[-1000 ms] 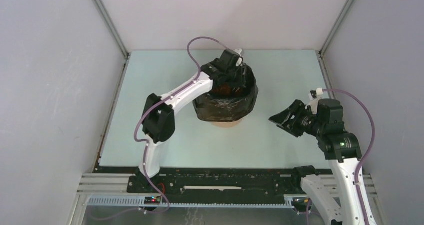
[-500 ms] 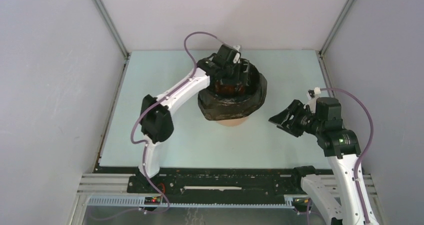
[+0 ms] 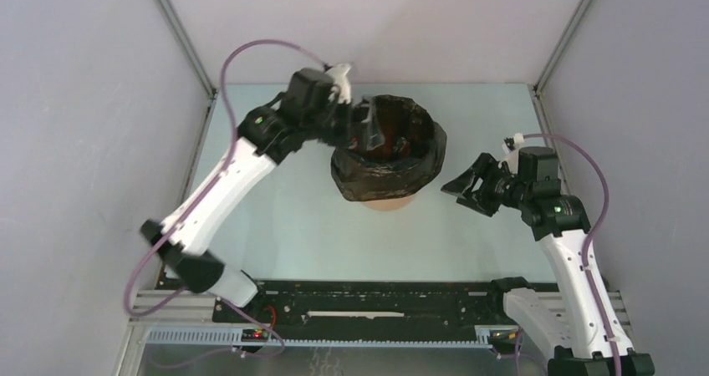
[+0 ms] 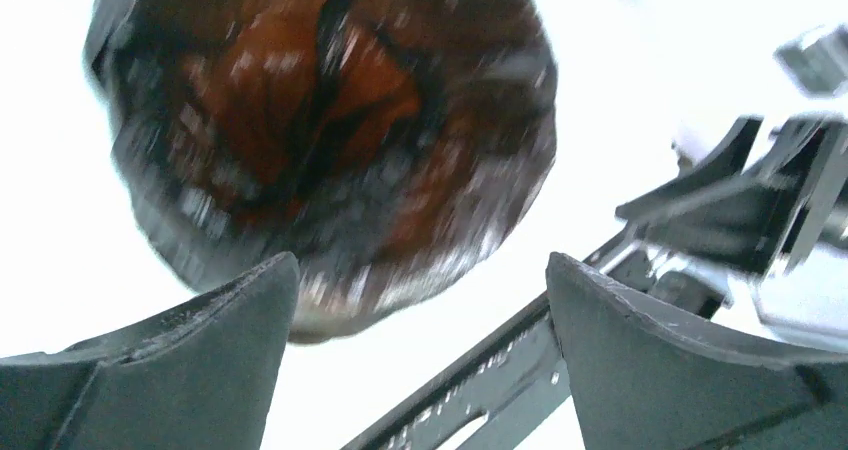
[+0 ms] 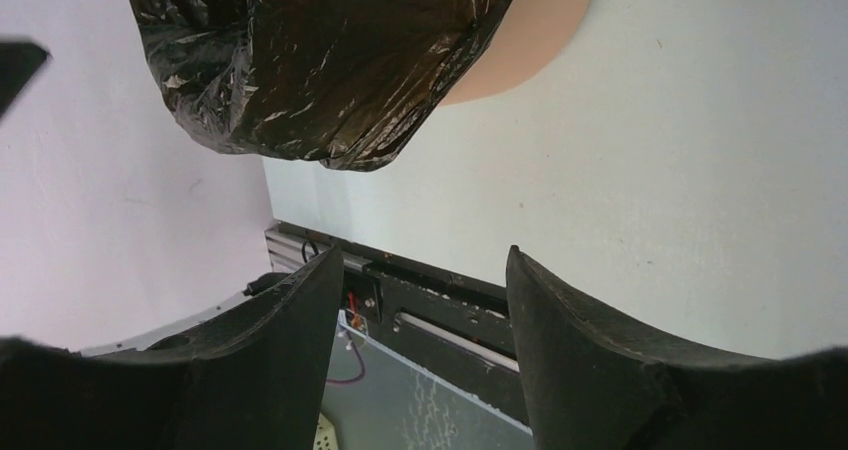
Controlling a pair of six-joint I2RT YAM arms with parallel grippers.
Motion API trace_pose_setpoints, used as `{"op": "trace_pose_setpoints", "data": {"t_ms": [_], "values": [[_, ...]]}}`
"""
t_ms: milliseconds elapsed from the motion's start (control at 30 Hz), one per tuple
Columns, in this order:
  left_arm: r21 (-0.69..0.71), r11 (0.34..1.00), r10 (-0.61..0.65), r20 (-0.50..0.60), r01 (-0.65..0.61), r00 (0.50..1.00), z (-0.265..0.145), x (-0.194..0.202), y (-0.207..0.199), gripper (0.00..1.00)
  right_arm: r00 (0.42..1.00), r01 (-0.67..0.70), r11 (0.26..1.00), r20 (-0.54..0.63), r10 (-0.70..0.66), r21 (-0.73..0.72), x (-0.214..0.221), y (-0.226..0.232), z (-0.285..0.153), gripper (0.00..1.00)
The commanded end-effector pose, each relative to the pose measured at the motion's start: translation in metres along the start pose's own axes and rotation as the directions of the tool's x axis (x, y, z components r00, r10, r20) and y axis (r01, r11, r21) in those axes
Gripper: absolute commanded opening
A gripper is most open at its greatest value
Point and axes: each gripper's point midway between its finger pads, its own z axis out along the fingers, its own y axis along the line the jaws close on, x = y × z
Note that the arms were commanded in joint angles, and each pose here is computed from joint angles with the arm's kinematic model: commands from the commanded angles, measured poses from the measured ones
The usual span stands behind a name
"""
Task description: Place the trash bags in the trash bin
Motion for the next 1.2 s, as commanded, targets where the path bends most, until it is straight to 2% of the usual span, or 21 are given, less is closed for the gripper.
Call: {"op": "trace_pose_setpoints", "data": {"t_ms": [0,67,133,167,233,300,333,467,600,700,767,900,967,1033,1167], "values": [[-0.118,0.993,-0.023,-0.010,0.022,1.000,-0.038,0.049,0.049,1.00,0.997,0.075,0.996,0.003,-0.075,-0.038,0.001,0.012,-0.004,0.71],[-0.106,0.988,-0.115,0.016,0.116,0.993,-0.043,0.073,0.064,1.00,0.995,0.098,0.995,0.000,-0.099,-0.032,0.008,0.012,-0.008,0.74],[-0.062,0.961,-0.268,0.034,0.270,0.963,-0.042,0.098,0.078,1.00,0.995,0.101,0.995,-0.001,-0.101,-0.026,0.015,0.011,-0.013,0.75],[-0.031,0.936,-0.350,0.042,0.351,0.936,-0.038,0.109,0.084,1.00,0.995,0.100,0.995,0.000,-0.100,-0.029,0.018,0.012,-0.017,0.75],[0.038,0.855,-0.519,0.088,0.518,0.850,-0.031,0.120,0.099,1.00,0.995,0.095,0.995,0.010,-0.095,-0.034,0.023,0.013,-0.024,0.76],[0.117,0.765,-0.644,0.094,0.633,0.760,-0.020,0.129,0.105,0.97,0.996,0.089,0.995,0.020,-0.088,-0.037,0.027,0.013,-0.032,0.77],[0.140,0.735,-0.676,0.090,0.663,0.731,-0.013,0.133,0.107,0.95,0.996,0.087,0.995,0.021,-0.086,-0.040,0.029,0.013,-0.035,0.77],[0.127,0.689,-0.722,0.036,0.714,0.691,0.023,0.150,0.118,0.90,0.994,0.097,0.995,0.051,-0.095,-0.040,0.034,0.015,-0.051,0.79],[0.216,0.602,-0.790,0.021,0.769,0.613,0.067,0.134,0.117,0.85,0.988,0.115,0.993,0.106,-0.111,-0.035,0.033,0.019,-0.070,0.79],[0.224,0.577,-0.801,-0.032,0.786,0.597,0.101,0.117,0.106,0.83,0.986,0.114,0.993,0.130,-0.108,-0.040,0.034,0.021,-0.079,0.80],[0.242,0.579,-0.795,-0.046,0.778,0.605,0.121,0.098,0.097,0.82,0.984,0.114,0.993,0.142,-0.107,-0.042,0.034,0.022,-0.082,0.80],[0.214,0.542,-0.821,-0.071,0.812,0.567,0.148,0.094,0.100,0.81,0.983,0.113,0.993,0.149,-0.107,-0.033,0.035,0.021,-0.087,0.80],[0.174,0.548,-0.824,-0.060,0.818,0.564,0.149,0.101,0.107,0.84,0.982,0.120,0.992,0.152,-0.115,-0.027,0.035,0.021,-0.090,0.80],[0.110,0.579,-0.807,-0.062,0.808,0.587,0.141,0.116,0.111,0.89,0.981,0.126,0.992,0.148,-0.122,-0.016,0.035,0.021,-0.091,0.80],[0.011,0.622,-0.782,-0.058,0.783,0.621,0.097,0.145,0.114,0.96,0.976,0.151,0.988,0.159,-0.149,-0.001,0.031,0.024,-0.098,0.88]]}}
